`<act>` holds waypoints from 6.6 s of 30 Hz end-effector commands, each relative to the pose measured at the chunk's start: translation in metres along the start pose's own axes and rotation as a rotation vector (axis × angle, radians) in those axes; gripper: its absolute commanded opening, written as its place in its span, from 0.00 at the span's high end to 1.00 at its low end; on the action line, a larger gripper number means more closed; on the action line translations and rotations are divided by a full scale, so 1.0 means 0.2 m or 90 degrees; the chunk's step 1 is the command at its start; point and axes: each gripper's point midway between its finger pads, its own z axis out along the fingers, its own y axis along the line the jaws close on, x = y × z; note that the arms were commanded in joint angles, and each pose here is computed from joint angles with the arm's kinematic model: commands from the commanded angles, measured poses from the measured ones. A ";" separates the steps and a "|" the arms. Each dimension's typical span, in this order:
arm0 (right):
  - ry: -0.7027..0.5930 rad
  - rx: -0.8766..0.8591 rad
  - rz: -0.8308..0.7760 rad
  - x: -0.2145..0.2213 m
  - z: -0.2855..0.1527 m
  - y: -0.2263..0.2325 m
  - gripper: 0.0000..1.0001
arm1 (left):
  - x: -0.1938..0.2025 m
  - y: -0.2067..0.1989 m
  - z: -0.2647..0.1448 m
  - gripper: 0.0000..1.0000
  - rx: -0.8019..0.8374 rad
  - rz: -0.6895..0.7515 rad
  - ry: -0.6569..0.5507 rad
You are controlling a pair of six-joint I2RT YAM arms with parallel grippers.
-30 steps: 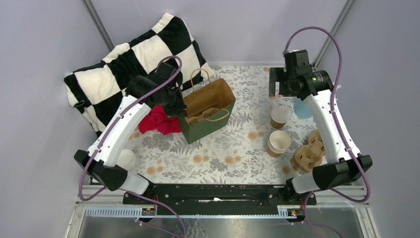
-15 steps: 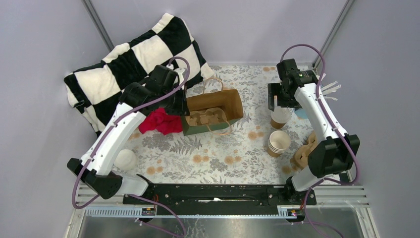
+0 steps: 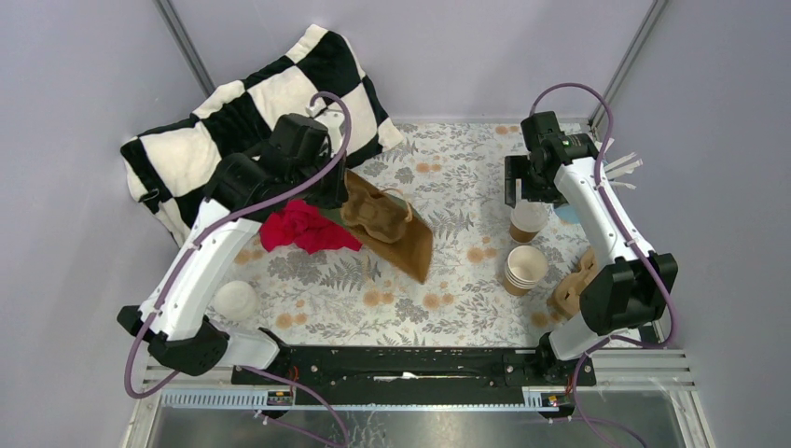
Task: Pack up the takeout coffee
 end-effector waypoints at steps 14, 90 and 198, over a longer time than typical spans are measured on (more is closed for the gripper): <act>-0.022 -0.027 0.000 -0.01 0.14 0.02 0.00 | -0.09 -0.14 0.04 1.00 -0.100 0.121 -0.003; 0.160 -0.032 0.016 0.23 0.58 -0.01 0.21 | -0.05 -0.20 0.08 1.00 -0.100 0.157 0.011; -0.224 -0.346 0.067 -0.19 -0.56 0.17 0.18 | 0.05 -0.49 0.03 1.00 0.158 0.103 -0.043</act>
